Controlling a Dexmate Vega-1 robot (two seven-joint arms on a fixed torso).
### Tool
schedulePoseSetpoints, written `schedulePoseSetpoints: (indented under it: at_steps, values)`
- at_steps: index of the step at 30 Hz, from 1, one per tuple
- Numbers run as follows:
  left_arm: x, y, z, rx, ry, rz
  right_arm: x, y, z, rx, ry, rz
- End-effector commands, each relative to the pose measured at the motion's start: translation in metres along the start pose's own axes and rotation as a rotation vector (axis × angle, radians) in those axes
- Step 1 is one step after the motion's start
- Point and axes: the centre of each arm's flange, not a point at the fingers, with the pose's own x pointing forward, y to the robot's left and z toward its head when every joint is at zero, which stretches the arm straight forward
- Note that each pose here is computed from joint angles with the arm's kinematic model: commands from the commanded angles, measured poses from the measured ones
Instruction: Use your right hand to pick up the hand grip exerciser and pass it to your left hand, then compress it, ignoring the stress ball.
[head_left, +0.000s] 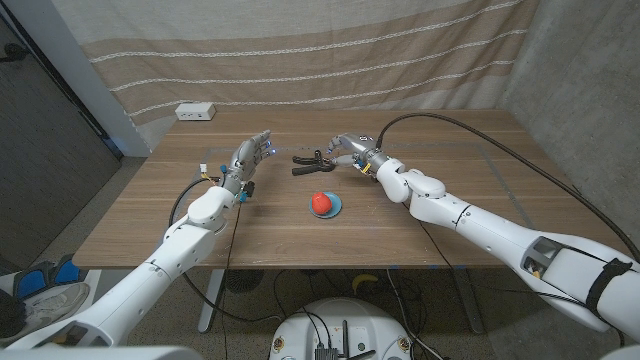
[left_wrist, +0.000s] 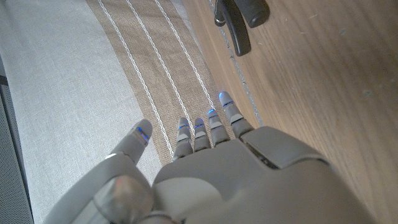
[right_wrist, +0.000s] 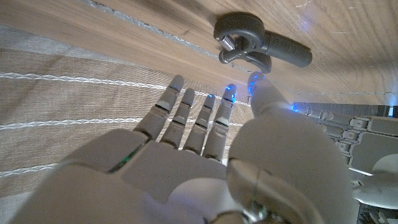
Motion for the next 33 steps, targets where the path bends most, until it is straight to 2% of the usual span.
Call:
schedulePoseSetpoints:
  at_steps: [1, 19, 33]
  values:
    - [0.002, 0.002, -0.001, -0.004, 0.001, 0.001, 0.009, 0.008, 0.001, -0.018, -0.005, 0.03]
    - [0.002, 0.001, 0.0, 0.004, 0.005, -0.005, 0.012, 0.022, -0.005, -0.035, 0.009, 0.075]
    - [0.002, 0.0, 0.0, 0.0, 0.011, -0.003, 0.016, 0.032, -0.011, -0.065, 0.048, 0.122]
